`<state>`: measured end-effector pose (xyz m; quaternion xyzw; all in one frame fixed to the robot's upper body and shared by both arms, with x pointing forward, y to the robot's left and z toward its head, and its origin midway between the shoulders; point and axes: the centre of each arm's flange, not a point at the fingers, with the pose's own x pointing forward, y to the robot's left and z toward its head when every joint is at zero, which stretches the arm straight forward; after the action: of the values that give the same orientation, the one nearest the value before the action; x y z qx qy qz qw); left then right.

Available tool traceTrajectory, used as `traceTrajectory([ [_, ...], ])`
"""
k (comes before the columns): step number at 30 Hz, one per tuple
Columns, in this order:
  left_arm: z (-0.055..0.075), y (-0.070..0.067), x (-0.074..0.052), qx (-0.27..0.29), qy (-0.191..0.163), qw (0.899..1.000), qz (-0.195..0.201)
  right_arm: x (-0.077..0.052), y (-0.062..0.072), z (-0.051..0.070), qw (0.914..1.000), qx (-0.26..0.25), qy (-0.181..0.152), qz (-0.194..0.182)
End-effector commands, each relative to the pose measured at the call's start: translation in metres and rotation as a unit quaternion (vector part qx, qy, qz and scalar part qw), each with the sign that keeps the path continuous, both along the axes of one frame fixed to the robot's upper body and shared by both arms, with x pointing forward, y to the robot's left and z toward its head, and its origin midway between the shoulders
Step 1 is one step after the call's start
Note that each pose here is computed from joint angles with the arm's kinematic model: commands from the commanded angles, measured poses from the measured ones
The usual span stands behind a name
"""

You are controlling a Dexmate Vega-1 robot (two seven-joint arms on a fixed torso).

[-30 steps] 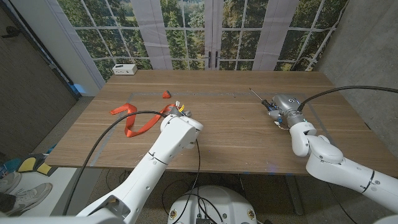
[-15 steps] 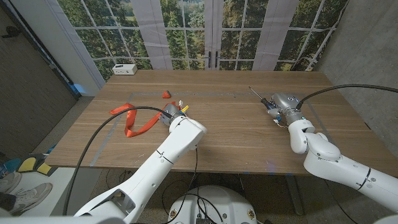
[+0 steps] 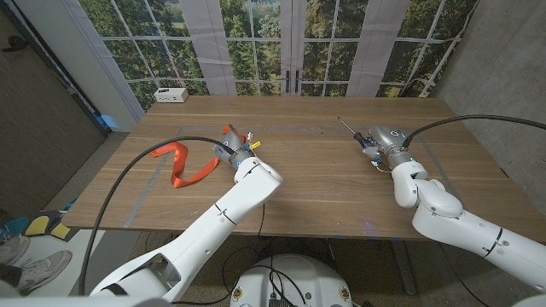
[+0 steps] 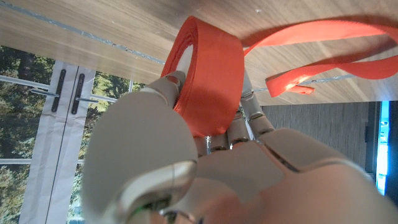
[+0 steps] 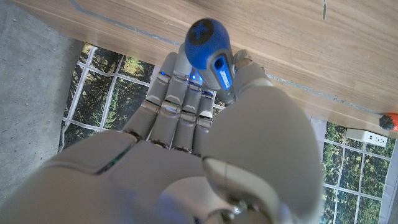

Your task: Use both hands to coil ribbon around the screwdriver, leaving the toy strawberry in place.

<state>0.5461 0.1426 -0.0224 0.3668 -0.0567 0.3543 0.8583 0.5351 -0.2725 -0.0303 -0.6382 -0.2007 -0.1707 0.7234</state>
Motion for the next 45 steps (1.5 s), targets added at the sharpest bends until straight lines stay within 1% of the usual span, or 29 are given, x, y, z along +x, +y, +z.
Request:
traceTrajectory([
  [1, 0.027, 0.01, -0.013, 0.01, -0.026, 0.999, -0.031, -0.005, 0.015, 0.011, 0.9994, 0.009, -0.021, 0.027],
  [2, 0.031, 0.01, -0.015, 0.025, -0.026, 0.999, -0.018, -0.007, 0.017, 0.012, 0.9993, 0.006, -0.025, 0.028],
  [3, 0.033, 0.011, -0.015, 0.032, -0.025, 0.999, -0.02, -0.008, 0.019, 0.012, 0.9991, 0.007, -0.028, 0.031],
  [4, 0.034, 0.013, -0.016, 0.019, -0.034, 0.999, -0.026, -0.008, 0.021, 0.013, 0.9991, 0.006, -0.029, 0.032],
  [6, 0.039, 0.016, -0.017, 0.027, -0.024, 0.999, -0.026, -0.01, 0.023, 0.014, 0.9989, 0.007, -0.031, 0.036],
  [7, 0.04, 0.017, -0.019, 0.027, -0.029, 0.999, -0.025, -0.011, 0.024, 0.015, 0.9988, 0.005, -0.032, 0.037],
  [8, 0.042, 0.019, -0.019, 0.032, -0.023, 0.999, -0.024, -0.012, 0.027, 0.015, 0.9989, -0.001, -0.034, 0.032],
  [11, 0.046, 0.023, -0.021, 0.029, -0.021, 0.999, -0.032, -0.013, 0.029, 0.016, 0.9989, 0.002, -0.029, 0.037],
  [12, 0.049, 0.023, -0.022, 0.034, -0.017, 0.999, -0.032, -0.014, 0.031, 0.016, 0.999, -0.006, -0.03, 0.032],
  [13, 0.05, 0.025, -0.023, 0.032, -0.024, 0.999, -0.035, -0.015, 0.031, 0.016, 0.9989, -0.006, -0.034, 0.031],
  [14, 0.052, 0.026, -0.023, 0.035, -0.02, 0.999, -0.034, -0.016, 0.032, 0.017, 0.9989, -0.004, -0.032, 0.035],
  [15, 0.055, 0.028, -0.023, 0.034, -0.015, 0.998, -0.045, -0.017, 0.032, 0.018, 0.9988, -0.003, -0.033, 0.035],
  [17, 0.06, 0.031, -0.024, 0.031, -0.014, 0.998, -0.051, -0.019, 0.034, 0.019, 0.9989, -0.012, -0.034, 0.031],
  [18, 0.066, 0.033, -0.024, 0.041, -0.009, 0.997, -0.063, -0.02, 0.035, 0.02, 0.9987, -0.01, -0.035, 0.035],
  [21, 0.077, 0.04, -0.023, 0.039, 0.004, 0.995, -0.088, -0.022, 0.039, 0.021, 0.9985, -0.018, -0.037, 0.036],
  [26, 0.101, 0.042, -0.024, 0.083, 0.014, 0.991, -0.103, -0.025, 0.044, 0.02, 0.9981, -0.019, -0.038, 0.045],
  [27, 0.106, 0.041, -0.025, 0.1, 0.022, 0.989, -0.102, -0.026, 0.046, 0.02, 0.998, -0.022, -0.04, 0.043],
  [28, 0.117, 0.042, -0.026, 0.113, 0.041, 0.986, -0.113, -0.027, 0.046, 0.021, 0.9979, -0.021, -0.038, 0.049],
  [29, 0.117, 0.042, -0.026, 0.112, 0.051, 0.987, -0.107, -0.027, 0.046, 0.021, 0.9978, -0.021, -0.038, 0.049],
  [30, 0.122, 0.041, -0.026, 0.127, 0.066, 0.984, -0.106, -0.028, 0.047, 0.021, 0.9977, -0.021, -0.04, 0.051],
  [31, 0.132, 0.039, -0.029, 0.148, 0.076, 0.981, -0.099, -0.029, 0.05, 0.022, 0.9974, -0.024, -0.04, 0.055],
  [33, 0.142, 0.038, -0.031, 0.171, 0.095, 0.977, -0.089, -0.031, 0.051, 0.021, 0.997, -0.02, -0.044, 0.06],
  [36, 0.157, 0.038, -0.031, 0.207, 0.129, 0.965, -0.094, -0.032, 0.052, 0.021, 0.9967, -0.017, -0.047, 0.064],
  [37, 0.16, 0.038, -0.032, 0.208, 0.138, 0.964, -0.096, -0.032, 0.052, 0.02, 0.9965, -0.018, -0.046, 0.068],
  [39, 0.166, 0.036, -0.034, 0.224, 0.145, 0.96, -0.088, -0.032, 0.053, 0.02, 0.9964, -0.015, -0.046, 0.07],
  [40, 0.168, 0.036, -0.035, 0.228, 0.142, 0.96, -0.081, -0.032, 0.053, 0.02, 0.9962, -0.012, -0.045, 0.074],
  [41, 0.17, 0.037, -0.036, 0.227, 0.138, 0.961, -0.081, -0.033, 0.054, 0.02, 0.9959, -0.013, -0.047, 0.076],
  [43, 0.174, 0.039, -0.041, 0.218, 0.115, 0.967, -0.07, -0.033, 0.055, 0.021, 0.9955, -0.013, -0.049, 0.08],
  [45, 0.178, 0.039, -0.044, 0.228, 0.109, 0.966, -0.056, -0.033, 0.057, 0.021, 0.9946, -0.011, -0.051, 0.09],
])
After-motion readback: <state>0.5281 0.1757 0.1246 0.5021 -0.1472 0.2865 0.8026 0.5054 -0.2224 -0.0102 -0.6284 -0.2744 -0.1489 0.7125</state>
